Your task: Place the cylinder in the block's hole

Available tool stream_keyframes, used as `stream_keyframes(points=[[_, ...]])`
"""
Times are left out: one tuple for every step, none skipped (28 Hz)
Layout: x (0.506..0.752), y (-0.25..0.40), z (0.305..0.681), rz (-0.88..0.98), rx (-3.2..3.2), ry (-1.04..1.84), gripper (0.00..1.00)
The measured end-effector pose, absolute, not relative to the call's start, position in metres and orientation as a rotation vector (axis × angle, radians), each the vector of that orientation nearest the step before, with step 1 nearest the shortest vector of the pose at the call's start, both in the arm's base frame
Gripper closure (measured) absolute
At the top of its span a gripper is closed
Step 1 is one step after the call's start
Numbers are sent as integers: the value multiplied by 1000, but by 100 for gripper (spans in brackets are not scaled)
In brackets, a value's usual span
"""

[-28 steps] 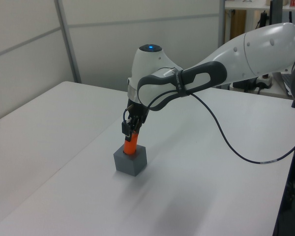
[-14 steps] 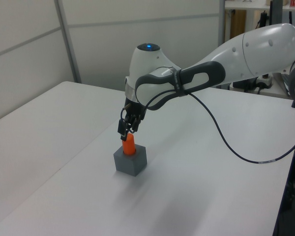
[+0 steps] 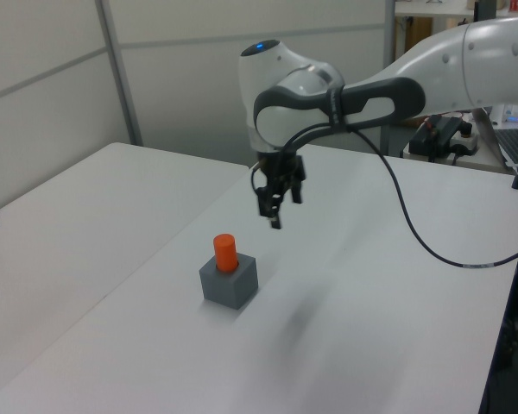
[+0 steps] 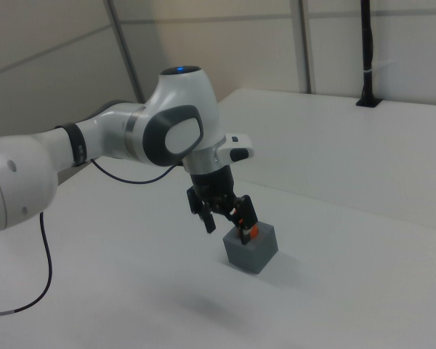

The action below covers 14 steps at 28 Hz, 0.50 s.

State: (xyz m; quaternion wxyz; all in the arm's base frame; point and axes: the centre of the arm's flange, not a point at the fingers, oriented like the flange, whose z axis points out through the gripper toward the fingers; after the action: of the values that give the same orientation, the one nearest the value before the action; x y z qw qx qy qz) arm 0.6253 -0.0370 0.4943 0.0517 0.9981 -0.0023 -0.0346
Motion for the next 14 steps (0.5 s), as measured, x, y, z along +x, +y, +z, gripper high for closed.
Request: stream_keyframes(points=[[623,-39,496,-126,3030,-10,0],[622,-39,497,-137,3027,-12,0],[621,-39,498,-142,3027,-12,0],[621,-39,498,-142,3027,-11,0],[621,-39,498,-142,3027,-10,0],[621,-38,498,-143,3027,-10,0],[621,-38,498,-143,3027,-9,0],[621,-38,498,-144,3027,-6,0],[621,-38,497,-144,3027,3,0],[622,-38,497,-144,3028,12,0],[622,-37,497,-144,3028,28,0],[622,-36,496,-146,3029,51,0],[622,-34,496,-147,3031,73,0],[622,-32,496,-148,3035,90,0]])
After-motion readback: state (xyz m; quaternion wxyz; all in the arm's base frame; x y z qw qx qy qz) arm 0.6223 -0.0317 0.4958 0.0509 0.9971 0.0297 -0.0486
